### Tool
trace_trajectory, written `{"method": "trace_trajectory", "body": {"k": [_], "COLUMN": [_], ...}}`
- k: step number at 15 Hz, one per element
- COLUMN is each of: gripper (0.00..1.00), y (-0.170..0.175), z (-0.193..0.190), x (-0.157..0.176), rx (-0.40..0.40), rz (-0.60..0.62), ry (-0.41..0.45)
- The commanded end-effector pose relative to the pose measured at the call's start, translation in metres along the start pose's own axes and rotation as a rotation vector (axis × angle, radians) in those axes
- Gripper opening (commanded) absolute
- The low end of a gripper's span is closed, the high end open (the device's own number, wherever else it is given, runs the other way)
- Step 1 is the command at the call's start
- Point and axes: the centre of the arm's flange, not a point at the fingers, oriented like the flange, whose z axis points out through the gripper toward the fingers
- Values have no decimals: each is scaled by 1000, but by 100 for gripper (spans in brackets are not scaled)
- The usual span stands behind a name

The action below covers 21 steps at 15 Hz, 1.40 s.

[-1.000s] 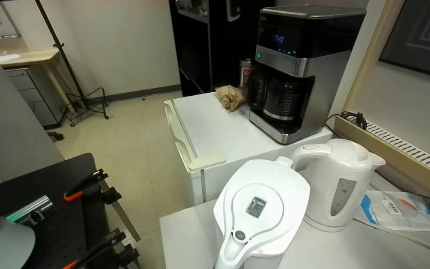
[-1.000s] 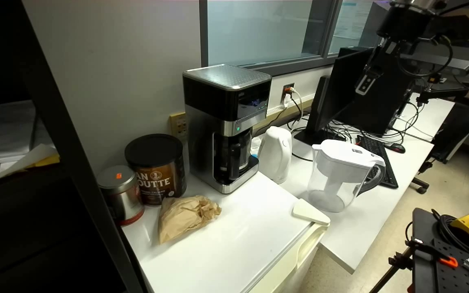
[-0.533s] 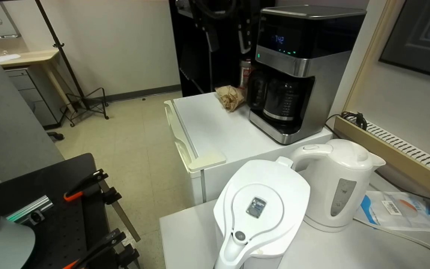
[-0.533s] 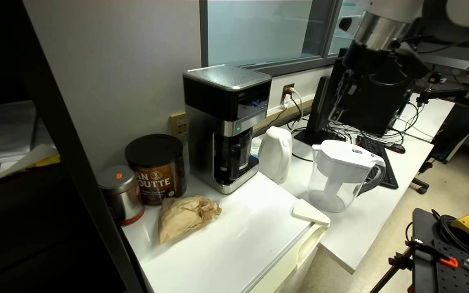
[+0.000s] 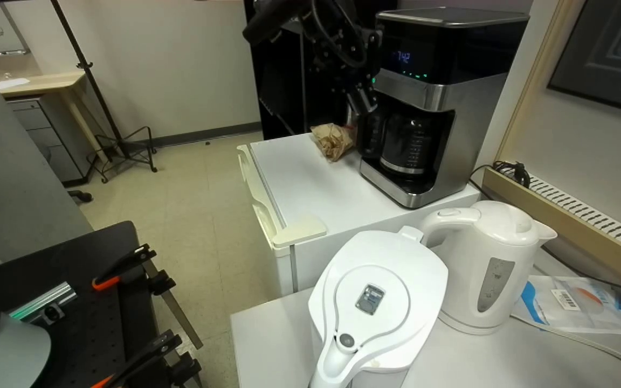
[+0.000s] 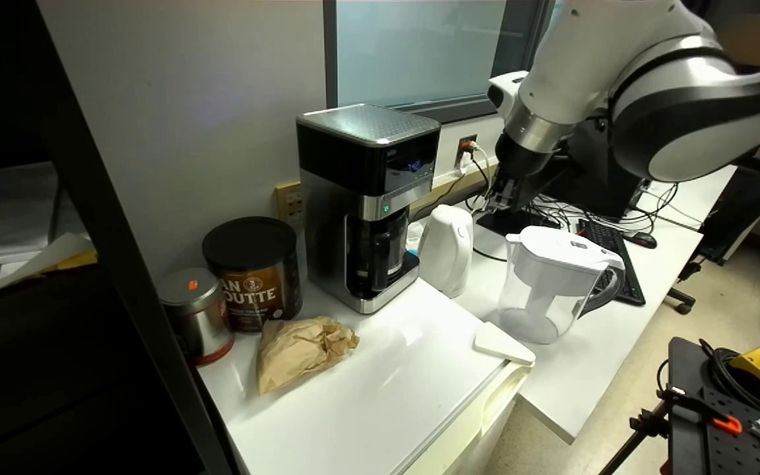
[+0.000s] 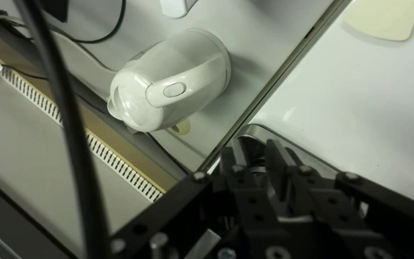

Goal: Push up the second button from the right

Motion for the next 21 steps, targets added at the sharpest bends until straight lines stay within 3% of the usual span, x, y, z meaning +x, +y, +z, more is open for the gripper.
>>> {"method": "trace_trajectory", "body": {"k": [1, 9, 16, 21], "gripper": [0, 2, 1, 1], "y": [-11, -22, -22, -23], "z": [15, 20, 32, 33], "x": [32, 77, 100, 98], "rx": [-107, -217, -230, -234], "rz": [0, 32, 66, 69], "ry": [63, 158, 179, 185]}}
